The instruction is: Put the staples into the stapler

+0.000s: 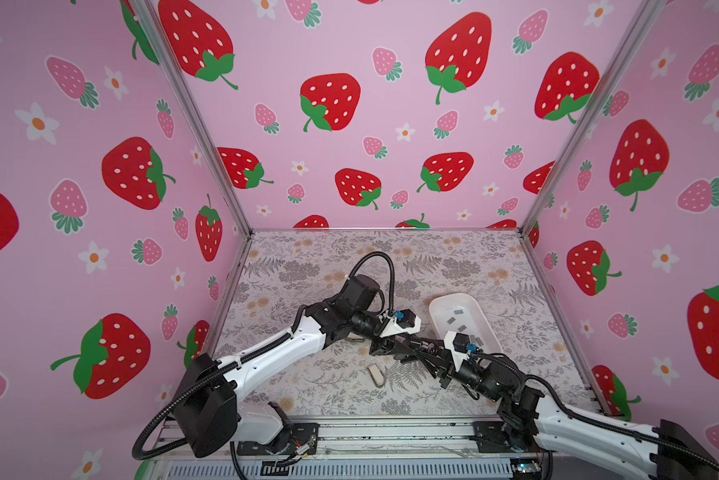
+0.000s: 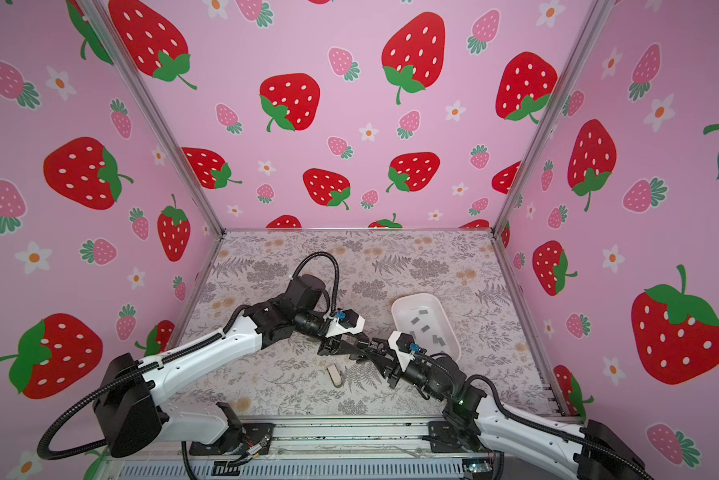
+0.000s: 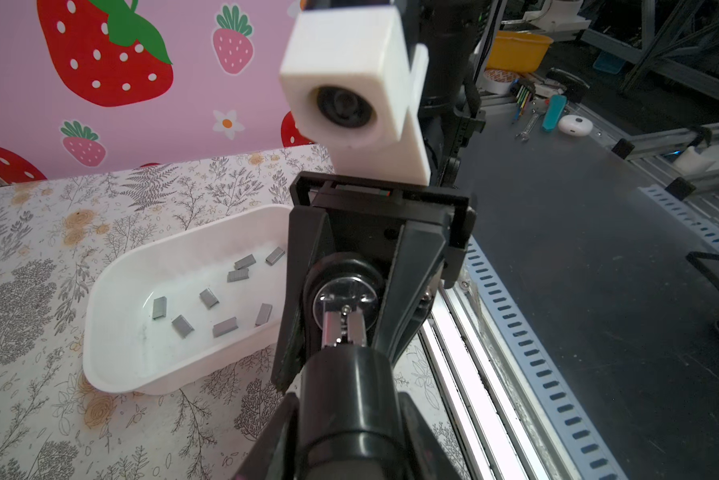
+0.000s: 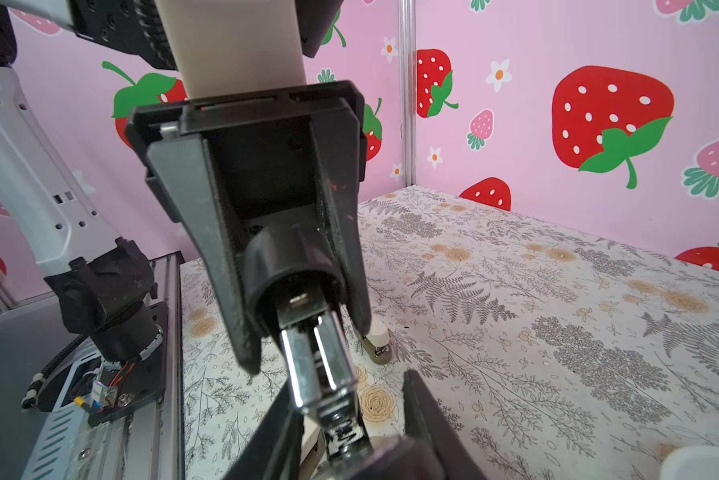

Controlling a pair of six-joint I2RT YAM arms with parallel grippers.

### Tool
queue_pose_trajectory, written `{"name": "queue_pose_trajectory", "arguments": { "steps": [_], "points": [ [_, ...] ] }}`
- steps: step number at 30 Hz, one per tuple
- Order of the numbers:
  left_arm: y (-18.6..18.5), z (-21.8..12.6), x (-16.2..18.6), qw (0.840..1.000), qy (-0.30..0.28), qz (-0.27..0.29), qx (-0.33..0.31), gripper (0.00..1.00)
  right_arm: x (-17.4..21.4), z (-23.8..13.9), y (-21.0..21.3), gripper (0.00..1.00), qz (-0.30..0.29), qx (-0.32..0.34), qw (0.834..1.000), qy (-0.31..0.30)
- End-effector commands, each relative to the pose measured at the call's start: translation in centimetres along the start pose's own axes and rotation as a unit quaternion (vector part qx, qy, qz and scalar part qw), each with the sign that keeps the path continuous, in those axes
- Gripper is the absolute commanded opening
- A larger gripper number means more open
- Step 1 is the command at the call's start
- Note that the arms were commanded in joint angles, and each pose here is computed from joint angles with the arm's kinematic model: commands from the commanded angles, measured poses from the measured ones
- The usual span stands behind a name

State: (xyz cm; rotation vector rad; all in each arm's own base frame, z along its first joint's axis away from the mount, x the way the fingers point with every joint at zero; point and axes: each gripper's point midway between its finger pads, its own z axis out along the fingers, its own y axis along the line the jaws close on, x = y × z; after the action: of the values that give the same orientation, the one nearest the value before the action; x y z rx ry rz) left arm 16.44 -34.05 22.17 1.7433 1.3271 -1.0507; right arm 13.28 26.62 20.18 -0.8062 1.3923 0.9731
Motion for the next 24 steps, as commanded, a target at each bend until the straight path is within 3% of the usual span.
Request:
{"name": "queue_pose_trajectory", "arguments": {
  "steps": [1,5,8,10,18,24],
  "points": [
    [-0.4,-0.3,-1.6,0.999,-0.012,0.026,0.017,0.35,-4.7,-0.1,0.4,0.04,-0.004,-0.004,0.997,-0.079],
    [-0.6,-0.4,-1.7,0.999,-0.004,0.026,0.025,0.22,-4.5,0.0,0.1,0.1,-0.002,0.005,0.997,-0.073],
    [0.3,-0.7,-1.4,1.0,0.017,0.02,-0.003,0.15,-4.3,0.0,-0.3,0.36,-0.004,0.015,0.998,-0.067],
    [1.1,-1.0,-0.9,0.999,0.038,0.016,-0.03,0.15,-4.2,-0.1,-0.7,0.45,-0.008,0.027,0.998,-0.061],
    [2.0,-2.3,0.8,0.99,0.123,0.015,-0.06,0.12,-5.7,-0.3,-0.4,0.59,-0.037,0.026,0.998,-0.05],
    [1.8,-2.7,0.3,0.987,0.152,0.026,-0.051,0.1,-5.7,1.3,1.8,0.53,-0.054,-0.038,0.998,-0.009]
  ]
}}
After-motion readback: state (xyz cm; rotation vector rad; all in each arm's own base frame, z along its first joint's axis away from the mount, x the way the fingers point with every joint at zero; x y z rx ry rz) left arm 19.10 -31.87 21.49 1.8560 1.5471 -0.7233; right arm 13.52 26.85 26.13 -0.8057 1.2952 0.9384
